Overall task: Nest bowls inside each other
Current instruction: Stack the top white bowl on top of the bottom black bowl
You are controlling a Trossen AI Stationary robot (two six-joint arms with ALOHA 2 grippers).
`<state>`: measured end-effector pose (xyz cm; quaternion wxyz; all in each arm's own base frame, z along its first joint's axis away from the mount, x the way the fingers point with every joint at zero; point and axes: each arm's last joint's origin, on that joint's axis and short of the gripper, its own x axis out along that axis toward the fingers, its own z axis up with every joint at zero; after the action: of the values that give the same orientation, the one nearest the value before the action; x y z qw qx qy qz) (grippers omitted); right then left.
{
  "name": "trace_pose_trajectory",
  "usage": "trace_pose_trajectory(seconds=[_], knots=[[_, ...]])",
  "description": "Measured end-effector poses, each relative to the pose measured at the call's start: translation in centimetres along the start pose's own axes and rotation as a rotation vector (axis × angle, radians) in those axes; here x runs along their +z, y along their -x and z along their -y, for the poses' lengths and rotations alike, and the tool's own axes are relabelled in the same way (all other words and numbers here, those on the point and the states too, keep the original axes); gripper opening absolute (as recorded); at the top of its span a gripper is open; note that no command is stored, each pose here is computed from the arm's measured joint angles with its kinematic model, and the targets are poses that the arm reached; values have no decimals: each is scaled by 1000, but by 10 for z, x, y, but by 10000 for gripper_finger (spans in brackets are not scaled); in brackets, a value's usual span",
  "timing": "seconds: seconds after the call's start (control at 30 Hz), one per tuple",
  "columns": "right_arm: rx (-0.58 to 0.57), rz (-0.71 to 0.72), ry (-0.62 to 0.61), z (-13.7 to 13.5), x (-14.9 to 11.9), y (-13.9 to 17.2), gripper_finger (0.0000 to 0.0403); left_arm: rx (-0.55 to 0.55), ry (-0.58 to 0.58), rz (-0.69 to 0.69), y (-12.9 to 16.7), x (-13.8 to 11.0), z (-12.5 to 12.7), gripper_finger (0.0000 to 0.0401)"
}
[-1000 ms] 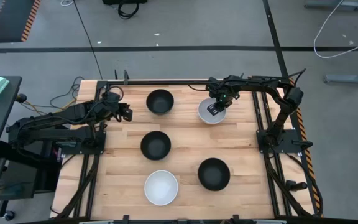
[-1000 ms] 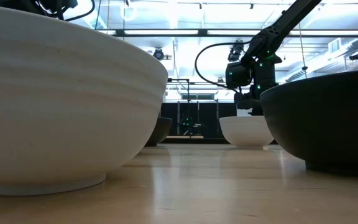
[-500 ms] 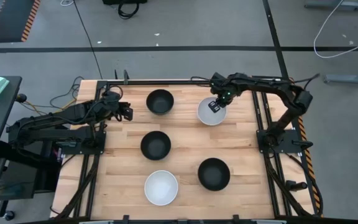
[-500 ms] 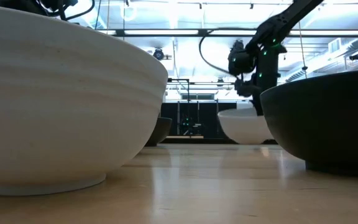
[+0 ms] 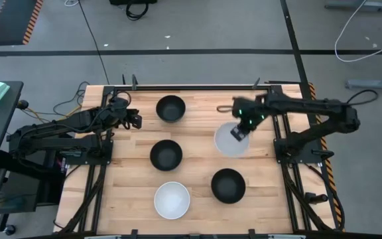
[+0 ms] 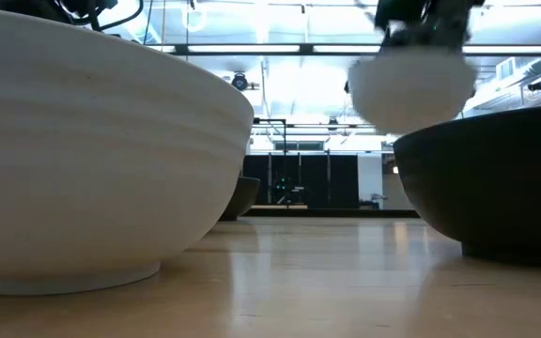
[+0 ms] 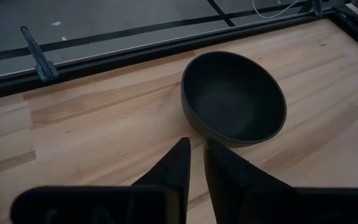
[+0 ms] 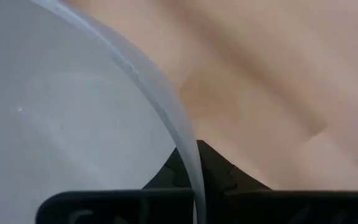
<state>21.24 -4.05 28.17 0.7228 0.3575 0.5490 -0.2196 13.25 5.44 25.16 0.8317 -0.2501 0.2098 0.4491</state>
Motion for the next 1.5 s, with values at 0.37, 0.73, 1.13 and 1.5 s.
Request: trace_pose_trajectory(seconds=[0.37, 0.73, 1.13, 1.5], knots=[[14, -262, 1, -70, -74, -28, 2, 38, 35, 11, -3, 4, -5, 48], [-5, -362, 89, -104, -78, -90, 2, 19, 47, -14, -4, 5, -8, 47], [-26, -336, 162, -91, -34, -130, 1, 4, 45, -25, -4, 4, -7, 43], [-94, -173, 92, -33, 39, -124, 0, 5, 45, -25, -4, 4, -7, 42]])
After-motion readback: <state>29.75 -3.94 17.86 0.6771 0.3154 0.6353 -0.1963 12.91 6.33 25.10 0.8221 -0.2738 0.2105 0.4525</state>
